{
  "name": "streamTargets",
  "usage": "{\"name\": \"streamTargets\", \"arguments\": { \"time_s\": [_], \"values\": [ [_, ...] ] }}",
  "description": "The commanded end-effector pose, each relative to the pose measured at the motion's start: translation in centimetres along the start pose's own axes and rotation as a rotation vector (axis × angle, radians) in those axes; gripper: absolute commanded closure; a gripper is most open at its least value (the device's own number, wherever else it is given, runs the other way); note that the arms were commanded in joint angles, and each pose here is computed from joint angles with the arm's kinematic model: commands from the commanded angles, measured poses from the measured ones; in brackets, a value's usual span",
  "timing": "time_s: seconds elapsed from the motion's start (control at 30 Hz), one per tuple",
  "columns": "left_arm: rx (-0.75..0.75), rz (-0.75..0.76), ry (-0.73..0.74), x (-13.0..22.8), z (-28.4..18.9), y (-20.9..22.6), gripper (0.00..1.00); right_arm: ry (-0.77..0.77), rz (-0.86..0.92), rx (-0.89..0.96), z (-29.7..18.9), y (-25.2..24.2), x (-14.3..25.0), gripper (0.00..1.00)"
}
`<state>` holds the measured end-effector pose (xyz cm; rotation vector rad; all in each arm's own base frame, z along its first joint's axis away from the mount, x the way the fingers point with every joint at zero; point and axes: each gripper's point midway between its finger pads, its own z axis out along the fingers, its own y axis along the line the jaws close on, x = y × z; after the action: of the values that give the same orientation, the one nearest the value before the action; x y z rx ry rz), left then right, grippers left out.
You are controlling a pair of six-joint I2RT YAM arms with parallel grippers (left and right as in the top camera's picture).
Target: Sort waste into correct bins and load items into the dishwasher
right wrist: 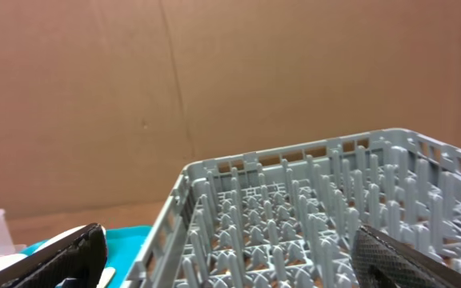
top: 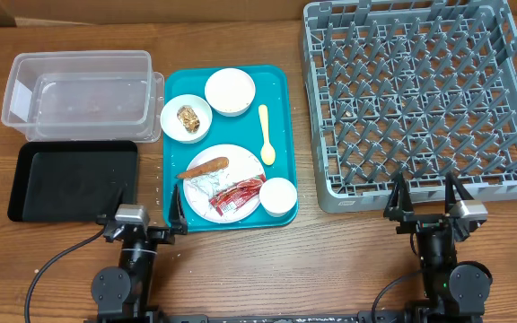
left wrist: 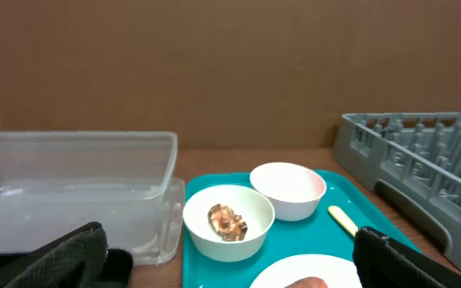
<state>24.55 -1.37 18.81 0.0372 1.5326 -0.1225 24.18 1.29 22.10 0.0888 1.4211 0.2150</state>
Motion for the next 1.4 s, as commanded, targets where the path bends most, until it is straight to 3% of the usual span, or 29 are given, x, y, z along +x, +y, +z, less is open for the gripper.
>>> {"name": "streamTargets", "arguments": {
  "time_s": [0.0, 0.23, 0.4, 0.57, 0.77, 0.97, 1.23, 1.37],
  "values": [
    [0.076, 0.075, -0.032, -1.3, -0.3, -1.3, 0.0, -0.015, -0.008, -0.078, -0.2, 1.4, -0.7, 0.0],
    [0.082, 0.121, -0.025, -5.9, -0.4, -1.7, 0.0, -0.046, -0.017, -0.13, -0.7, 2.8, -3.8, 0.0],
    [0.129, 0.132, 0.074, -9.8, 1.6, -2.4, 0.0, -0.019, -0.041, -0.145, -1.1, 3.8, -6.8, 0.0],
    [0.208, 0.073, 0.28, -12.3, 6.1, -3.2, 0.0, 0.071, -0.051, -0.135, -0.7, 4.4, -9.1, 0.0],
    [0.274, 0.076, 0.528, -12.9, 11.0, -4.6, 0.0, 0.231, -0.03, -0.107, 0.9, 4.5, -10.2, 0.0],
    [0.274, 0.177, 0.867, -9.4, 16.3, -8.2, 0.0, 0.518, 0.021, -0.103, 3.6, 5.0, -9.5, 0.0],
    [0.402, 0.185, 0.996, -0.6, 21.3, -12.9, 0.0, 0.713, 0.108, -0.207, 6.4, 6.6, -5.7, 0.0],
    [0.487, 0.292, 1.017, 4.4, 23.3, -14.9, 0.0, 0.771, 0.127, -0.209, 7.0, 6.4, -4.0, 0.0]
  ]
}}
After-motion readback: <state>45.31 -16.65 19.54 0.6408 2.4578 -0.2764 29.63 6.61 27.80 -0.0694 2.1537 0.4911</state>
